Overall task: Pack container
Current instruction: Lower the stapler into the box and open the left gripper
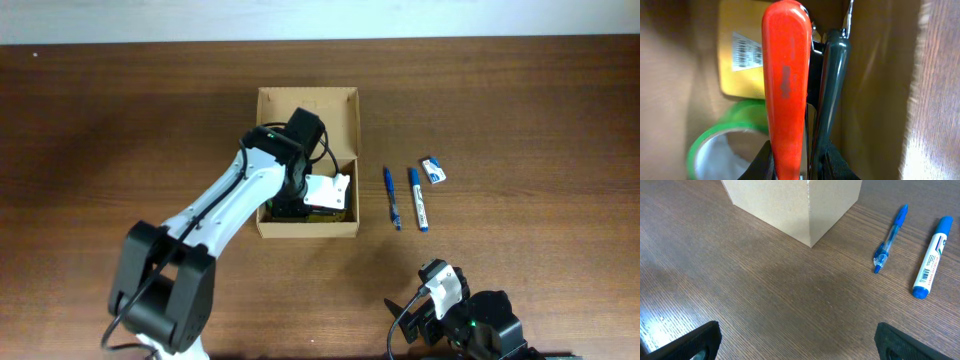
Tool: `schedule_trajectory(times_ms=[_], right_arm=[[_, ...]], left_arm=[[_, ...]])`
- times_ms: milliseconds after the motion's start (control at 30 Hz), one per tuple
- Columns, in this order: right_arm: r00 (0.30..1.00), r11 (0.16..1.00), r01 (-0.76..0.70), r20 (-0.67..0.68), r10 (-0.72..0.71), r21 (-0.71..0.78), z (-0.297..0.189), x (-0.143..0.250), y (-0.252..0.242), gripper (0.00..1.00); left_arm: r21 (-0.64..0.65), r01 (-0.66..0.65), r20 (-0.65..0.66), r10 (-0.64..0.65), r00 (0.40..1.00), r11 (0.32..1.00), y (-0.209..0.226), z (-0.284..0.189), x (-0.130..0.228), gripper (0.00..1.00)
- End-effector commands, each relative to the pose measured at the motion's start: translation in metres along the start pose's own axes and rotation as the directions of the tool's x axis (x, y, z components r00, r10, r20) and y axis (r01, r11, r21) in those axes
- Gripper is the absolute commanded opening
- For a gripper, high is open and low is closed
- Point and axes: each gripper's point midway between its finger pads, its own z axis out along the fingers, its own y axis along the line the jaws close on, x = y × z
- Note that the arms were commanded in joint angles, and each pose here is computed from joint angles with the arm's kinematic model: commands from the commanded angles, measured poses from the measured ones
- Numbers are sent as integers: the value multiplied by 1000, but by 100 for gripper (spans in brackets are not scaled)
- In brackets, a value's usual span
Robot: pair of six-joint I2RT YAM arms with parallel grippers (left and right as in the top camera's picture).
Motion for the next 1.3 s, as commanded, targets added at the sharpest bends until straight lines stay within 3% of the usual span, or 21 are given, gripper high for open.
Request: schedule_trajectory(times_ms=[0,167,300,367,400,433,1100,1267], right_arm=[[1000,1000,-2,6,2,-12,1,0,2,99],[1000,1000,-2,6,2,-12,1,0,2,99],[1000,1000,-2,6,2,-12,1,0,2,99],[1000,1000,-2,6,2,-12,1,0,2,99],[1000,1000,-2,6,2,-12,1,0,2,99],[1000,1000,-1,6,2,-12,1,0,2,99],[1000,1000,-2,6,2,-12,1,0,2,99],[1000,1000,-2,6,2,-12,1,0,2,99]], left_arm=[[12,-22,30,22,999,1000,3,2,-6,2],[12,-22,30,22,999,1000,3,2,-6,3],[9,-22,32,22,999,1000,4,2,-7,14],[8,-23,32,23,999,1000,4,2,-7,24],[8,-23,32,23,999,1000,4,2,-7,43],[9,-23,32,23,999,1000,3,2,-7,49],[-50,9,46,-6,999,999,22,-15,-15,52],[-118,49,70,-41,997,992,42,-40,-25,65]])
